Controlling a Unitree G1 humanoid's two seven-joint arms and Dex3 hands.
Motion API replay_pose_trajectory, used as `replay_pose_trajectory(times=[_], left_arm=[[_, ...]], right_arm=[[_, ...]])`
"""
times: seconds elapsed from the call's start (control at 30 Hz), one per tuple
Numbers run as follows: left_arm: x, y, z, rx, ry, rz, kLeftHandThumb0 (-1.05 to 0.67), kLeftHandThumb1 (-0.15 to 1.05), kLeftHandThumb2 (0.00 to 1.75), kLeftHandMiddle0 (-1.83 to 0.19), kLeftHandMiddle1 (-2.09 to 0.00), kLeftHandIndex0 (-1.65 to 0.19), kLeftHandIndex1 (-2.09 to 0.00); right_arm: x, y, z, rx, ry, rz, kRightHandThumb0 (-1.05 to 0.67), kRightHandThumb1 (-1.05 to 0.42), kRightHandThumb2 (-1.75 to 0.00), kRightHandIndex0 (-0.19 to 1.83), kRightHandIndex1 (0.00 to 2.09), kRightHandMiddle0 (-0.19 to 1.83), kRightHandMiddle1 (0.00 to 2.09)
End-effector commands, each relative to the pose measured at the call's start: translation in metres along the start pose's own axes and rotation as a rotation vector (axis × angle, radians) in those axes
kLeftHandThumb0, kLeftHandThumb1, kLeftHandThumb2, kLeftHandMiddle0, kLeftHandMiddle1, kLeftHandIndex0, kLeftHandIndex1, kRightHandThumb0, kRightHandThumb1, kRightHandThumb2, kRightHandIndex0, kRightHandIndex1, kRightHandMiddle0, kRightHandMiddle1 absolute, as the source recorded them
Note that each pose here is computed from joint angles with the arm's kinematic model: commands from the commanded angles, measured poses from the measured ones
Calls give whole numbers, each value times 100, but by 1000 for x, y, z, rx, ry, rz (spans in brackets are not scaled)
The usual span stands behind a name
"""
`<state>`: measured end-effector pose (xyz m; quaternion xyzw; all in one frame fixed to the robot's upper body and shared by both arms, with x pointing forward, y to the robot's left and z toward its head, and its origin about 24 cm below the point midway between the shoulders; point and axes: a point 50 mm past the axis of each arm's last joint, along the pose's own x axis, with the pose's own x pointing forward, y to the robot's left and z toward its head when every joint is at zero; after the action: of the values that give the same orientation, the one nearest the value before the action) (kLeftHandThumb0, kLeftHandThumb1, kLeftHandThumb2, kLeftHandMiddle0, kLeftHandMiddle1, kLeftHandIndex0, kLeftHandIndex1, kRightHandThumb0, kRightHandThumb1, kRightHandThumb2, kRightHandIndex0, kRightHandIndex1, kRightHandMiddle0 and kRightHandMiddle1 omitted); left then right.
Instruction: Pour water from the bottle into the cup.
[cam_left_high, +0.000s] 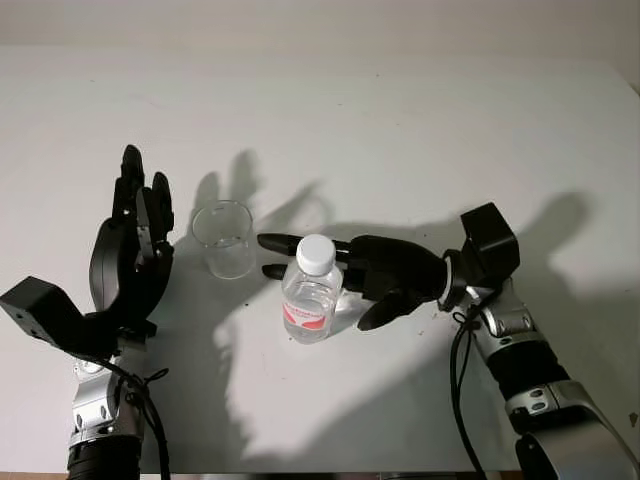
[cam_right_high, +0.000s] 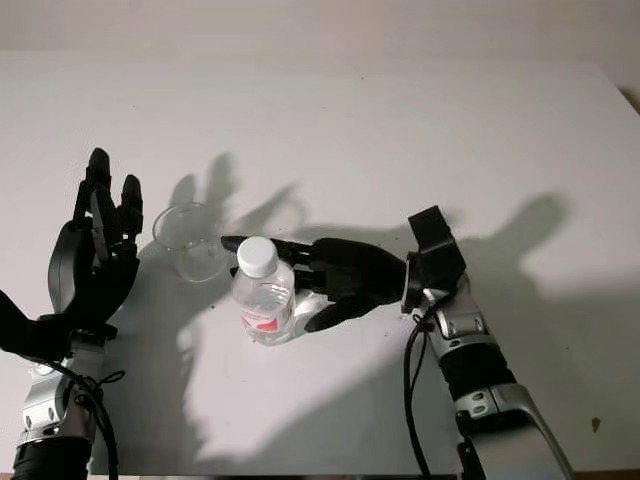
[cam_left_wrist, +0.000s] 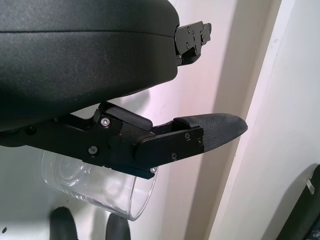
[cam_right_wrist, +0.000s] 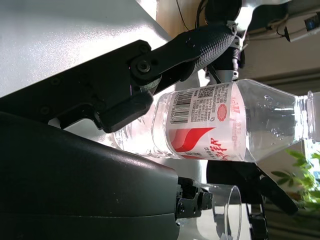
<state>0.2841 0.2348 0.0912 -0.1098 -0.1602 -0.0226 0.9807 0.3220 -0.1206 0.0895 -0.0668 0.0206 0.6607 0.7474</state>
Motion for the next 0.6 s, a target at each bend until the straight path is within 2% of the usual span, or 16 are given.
replay_pose_trajectory(times=[0.0, 0.57], left_arm=[[1, 0, 3, 13, -18, 1, -70, 105, 62, 19, 0, 19, 0], [1, 0, 4, 12, -24, 4, -69, 105, 61, 19, 0, 19, 0]], right_arm=[[-3, 4, -10, 29, 43, 22, -93, -87, -5, 18, 18, 11, 17], [23, 12, -10, 24, -31, 95, -89, -84, -5, 15, 13, 9, 16]])
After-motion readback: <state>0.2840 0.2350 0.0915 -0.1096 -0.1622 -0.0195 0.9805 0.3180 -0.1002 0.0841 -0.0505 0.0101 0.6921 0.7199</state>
